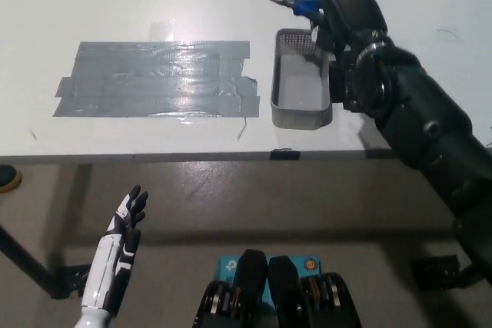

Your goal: The robot picks the blue plier placed on top of the container and places it on the grey area of the table

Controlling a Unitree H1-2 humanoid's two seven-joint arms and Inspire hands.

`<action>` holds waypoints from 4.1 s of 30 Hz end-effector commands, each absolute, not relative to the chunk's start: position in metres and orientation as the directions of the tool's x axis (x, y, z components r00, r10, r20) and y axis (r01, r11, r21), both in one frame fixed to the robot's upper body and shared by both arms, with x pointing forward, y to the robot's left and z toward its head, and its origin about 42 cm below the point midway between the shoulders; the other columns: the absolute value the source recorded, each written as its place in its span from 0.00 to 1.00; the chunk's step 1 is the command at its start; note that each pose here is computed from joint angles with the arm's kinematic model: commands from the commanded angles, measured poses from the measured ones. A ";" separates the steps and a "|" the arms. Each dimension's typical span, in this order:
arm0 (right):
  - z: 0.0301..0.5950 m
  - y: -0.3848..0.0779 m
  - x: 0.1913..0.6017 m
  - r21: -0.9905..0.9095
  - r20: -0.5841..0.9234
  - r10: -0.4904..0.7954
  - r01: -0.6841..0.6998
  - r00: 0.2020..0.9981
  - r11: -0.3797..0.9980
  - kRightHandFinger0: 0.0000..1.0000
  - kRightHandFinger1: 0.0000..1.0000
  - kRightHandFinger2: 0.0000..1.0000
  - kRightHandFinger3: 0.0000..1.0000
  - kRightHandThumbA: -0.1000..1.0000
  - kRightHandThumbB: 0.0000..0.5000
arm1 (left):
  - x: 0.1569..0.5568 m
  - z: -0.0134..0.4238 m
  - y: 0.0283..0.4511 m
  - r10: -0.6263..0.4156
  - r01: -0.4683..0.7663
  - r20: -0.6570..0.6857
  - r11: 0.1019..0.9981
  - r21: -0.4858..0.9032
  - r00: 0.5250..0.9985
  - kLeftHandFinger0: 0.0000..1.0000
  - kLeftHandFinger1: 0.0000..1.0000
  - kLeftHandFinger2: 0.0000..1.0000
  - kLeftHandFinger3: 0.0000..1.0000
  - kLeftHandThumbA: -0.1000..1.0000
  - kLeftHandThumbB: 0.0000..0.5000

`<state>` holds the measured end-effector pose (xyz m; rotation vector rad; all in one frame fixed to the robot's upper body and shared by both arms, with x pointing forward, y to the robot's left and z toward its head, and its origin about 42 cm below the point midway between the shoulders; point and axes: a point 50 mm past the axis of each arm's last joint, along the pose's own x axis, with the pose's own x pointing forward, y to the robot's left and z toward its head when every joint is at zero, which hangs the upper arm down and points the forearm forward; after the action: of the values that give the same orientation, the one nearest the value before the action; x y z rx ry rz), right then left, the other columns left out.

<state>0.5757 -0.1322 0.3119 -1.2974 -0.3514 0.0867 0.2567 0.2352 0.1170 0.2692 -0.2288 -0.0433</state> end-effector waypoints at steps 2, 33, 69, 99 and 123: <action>0.398 -0.099 0.577 -0.884 0.438 0.342 0.329 0.832 0.332 0.14 0.62 0.98 0.99 0.00 0.33 | 0.259 0.124 0.237 -0.079 0.004 0.265 0.962 0.272 0.961 1.00 1.00 1.00 1.00 1.00 0.06; 0.298 0.050 0.531 -0.949 0.080 0.475 -0.079 0.876 0.305 0.76 0.93 1.00 1.00 0.34 0.45 | 0.260 0.134 0.226 -0.116 0.040 0.276 0.963 0.265 0.954 1.00 1.00 1.00 1.00 1.00 0.07; 0.483 -0.123 0.526 -0.622 0.499 0.437 -0.042 0.748 0.782 1.00 1.00 1.00 1.00 1.00 0.96 | 0.274 0.145 0.220 -0.152 0.068 0.273 0.954 0.293 0.950 1.00 1.00 1.00 1.00 1.00 0.26; 0.221 -0.234 0.270 -0.124 0.474 0.230 -0.194 0.850 0.973 1.00 1.00 1.00 1.00 1.00 0.56 | 0.288 0.137 0.237 -0.072 -0.013 0.306 0.963 0.270 0.949 1.00 1.00 1.00 1.00 1.00 0.01; 0.113 -0.234 0.268 -0.119 0.187 0.228 -0.208 0.955 0.971 1.00 1.00 1.00 1.00 1.00 0.39 | 0.257 0.125 0.246 -0.054 -0.010 0.247 0.968 0.251 0.967 1.00 1.00 1.00 1.00 1.00 0.15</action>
<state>0.2691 -0.2370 0.1068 -0.1141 -0.1322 0.2020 0.2609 0.2428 0.1134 0.2526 -0.1919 -0.0316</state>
